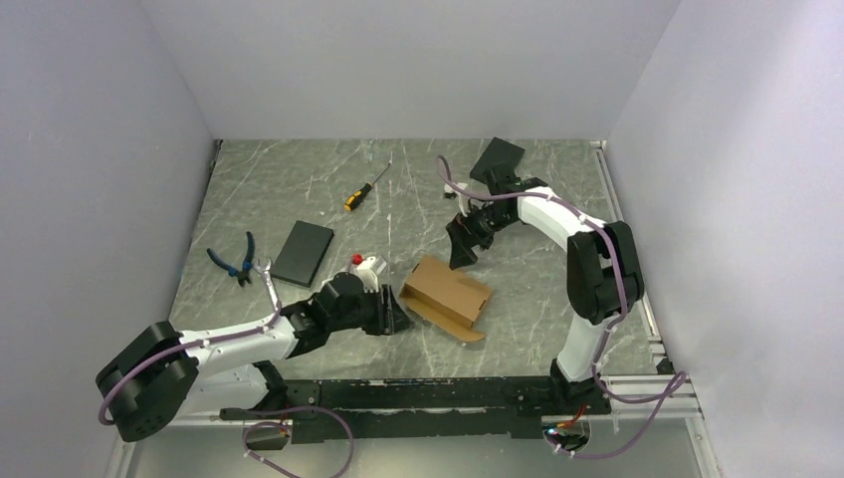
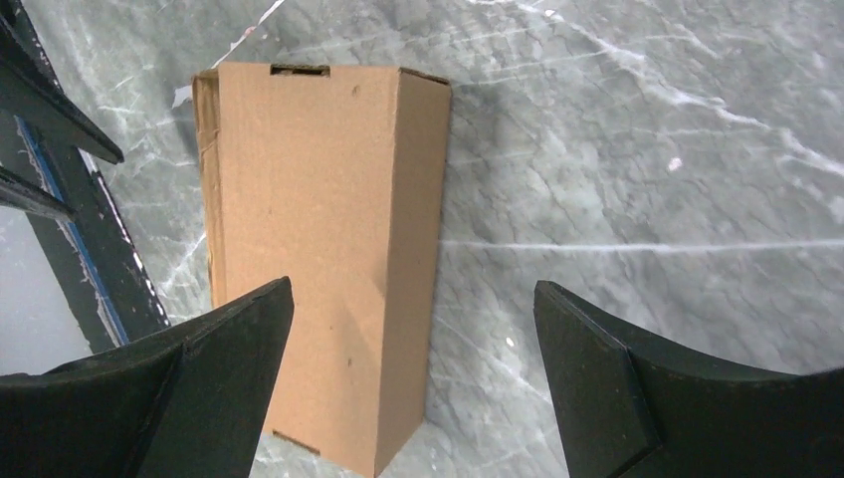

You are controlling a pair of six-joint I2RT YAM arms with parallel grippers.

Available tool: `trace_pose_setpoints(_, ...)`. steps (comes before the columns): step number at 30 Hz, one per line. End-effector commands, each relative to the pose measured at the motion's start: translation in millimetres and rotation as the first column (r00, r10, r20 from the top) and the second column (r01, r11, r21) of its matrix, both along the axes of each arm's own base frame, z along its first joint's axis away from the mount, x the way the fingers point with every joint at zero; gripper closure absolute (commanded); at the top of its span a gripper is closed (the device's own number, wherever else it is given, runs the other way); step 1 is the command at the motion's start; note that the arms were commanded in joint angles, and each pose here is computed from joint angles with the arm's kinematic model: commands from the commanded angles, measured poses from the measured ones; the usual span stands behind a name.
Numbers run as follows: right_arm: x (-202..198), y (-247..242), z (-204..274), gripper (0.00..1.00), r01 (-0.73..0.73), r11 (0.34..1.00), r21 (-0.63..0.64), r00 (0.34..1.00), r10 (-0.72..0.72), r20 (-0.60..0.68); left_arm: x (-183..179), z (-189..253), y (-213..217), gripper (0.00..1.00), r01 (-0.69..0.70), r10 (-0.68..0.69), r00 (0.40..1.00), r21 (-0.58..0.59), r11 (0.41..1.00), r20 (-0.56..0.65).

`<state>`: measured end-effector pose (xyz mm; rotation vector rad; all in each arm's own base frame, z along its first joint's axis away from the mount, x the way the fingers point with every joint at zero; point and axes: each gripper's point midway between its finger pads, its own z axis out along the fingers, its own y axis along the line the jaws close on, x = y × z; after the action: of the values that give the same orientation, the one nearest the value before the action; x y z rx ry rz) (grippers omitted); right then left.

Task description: Fold the paper box

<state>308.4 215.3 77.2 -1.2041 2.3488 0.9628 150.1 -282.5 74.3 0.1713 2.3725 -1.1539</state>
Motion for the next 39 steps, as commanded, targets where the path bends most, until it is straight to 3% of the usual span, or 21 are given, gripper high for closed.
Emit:
trace_pose_setpoints(1,4.4,-10.5,30.7,0.07,-0.015,0.999,0.037,0.99,0.01,0.138,14.7,56.1,-26.4,0.58,-0.005,0.016,0.998,-0.165,0.986,0.065)
trace_pose_setpoints(8,-4.1,-30.8,45.5,0.14,-0.078,0.992,0.098,0.961,0.049,0.271,35.1,71.3,-42.7,0.8,-0.055,0.061,0.998,-0.147,0.988,0.034)
trace_pose_setpoints(13,-7.2,-32.6,37.4,0.3,-0.094,0.989,0.112,0.958,0.06,0.28,53.9,53.3,-57.3,1.0,-0.138,0.133,0.989,-0.11,0.984,-0.059)
trace_pose_setpoints(19,-6.7,-33.5,32.4,0.34,-0.092,0.99,0.105,0.959,0.06,0.276,63.9,23.5,-58.8,1.0,-0.243,0.243,0.951,0.019,0.97,-0.194)
trace_pose_setpoints(27,6.4,-40.6,17.0,0.37,-0.014,0.999,0.047,0.968,0.002,0.249,57.7,-0.7,-54.1,1.0,-0.268,0.286,0.925,0.106,0.958,-0.248)
trace_pose_setpoints(32,4.1,-37.3,13.1,0.43,-0.02,0.999,0.045,0.975,0.01,0.22,63.5,-12.5,-54.6,1.0,-0.268,0.301,0.923,0.162,0.95,-0.239)
trace_pose_setpoints(39,1.3,-32.3,14.4,0.44,-0.035,0.998,0.051,0.975,0.022,0.223,105.5,-6.2,-48.6,1.0,-0.322,0.349,0.92,0.164,0.932,-0.177)
